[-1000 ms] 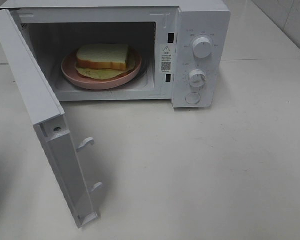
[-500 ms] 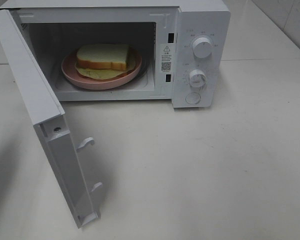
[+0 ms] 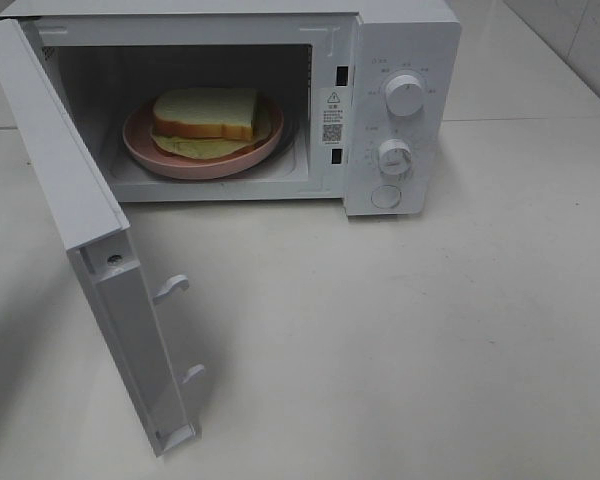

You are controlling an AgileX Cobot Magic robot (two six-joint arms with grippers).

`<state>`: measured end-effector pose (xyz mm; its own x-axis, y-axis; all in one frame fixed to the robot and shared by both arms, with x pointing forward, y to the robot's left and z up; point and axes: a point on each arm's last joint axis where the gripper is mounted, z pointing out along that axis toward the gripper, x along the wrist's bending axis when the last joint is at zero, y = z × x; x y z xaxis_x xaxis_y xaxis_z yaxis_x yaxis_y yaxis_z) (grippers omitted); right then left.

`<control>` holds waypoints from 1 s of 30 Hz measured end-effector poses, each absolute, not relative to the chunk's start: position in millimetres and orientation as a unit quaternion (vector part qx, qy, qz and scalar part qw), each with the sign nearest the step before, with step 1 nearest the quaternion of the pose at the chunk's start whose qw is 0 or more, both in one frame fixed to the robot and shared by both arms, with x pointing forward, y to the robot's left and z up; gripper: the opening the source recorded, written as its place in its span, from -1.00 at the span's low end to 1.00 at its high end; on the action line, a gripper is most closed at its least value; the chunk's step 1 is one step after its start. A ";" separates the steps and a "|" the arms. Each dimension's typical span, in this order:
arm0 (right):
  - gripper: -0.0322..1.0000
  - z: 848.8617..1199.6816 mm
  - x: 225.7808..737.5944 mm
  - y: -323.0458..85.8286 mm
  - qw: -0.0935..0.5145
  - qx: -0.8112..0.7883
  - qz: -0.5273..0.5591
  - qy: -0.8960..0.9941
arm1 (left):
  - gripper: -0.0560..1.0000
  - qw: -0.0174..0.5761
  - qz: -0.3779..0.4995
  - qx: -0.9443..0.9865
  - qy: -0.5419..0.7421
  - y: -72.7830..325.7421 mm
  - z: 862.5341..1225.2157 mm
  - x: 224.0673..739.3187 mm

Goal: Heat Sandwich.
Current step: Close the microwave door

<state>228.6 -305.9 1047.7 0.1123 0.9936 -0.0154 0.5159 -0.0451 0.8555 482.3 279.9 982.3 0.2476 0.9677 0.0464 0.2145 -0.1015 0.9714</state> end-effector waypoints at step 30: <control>0.53 1047.7 228.6 -305.9 0.371 0.647 0.322 0.583 | -0.89 0.524 0.348 0.664 0.404 192.4 940.2 489.4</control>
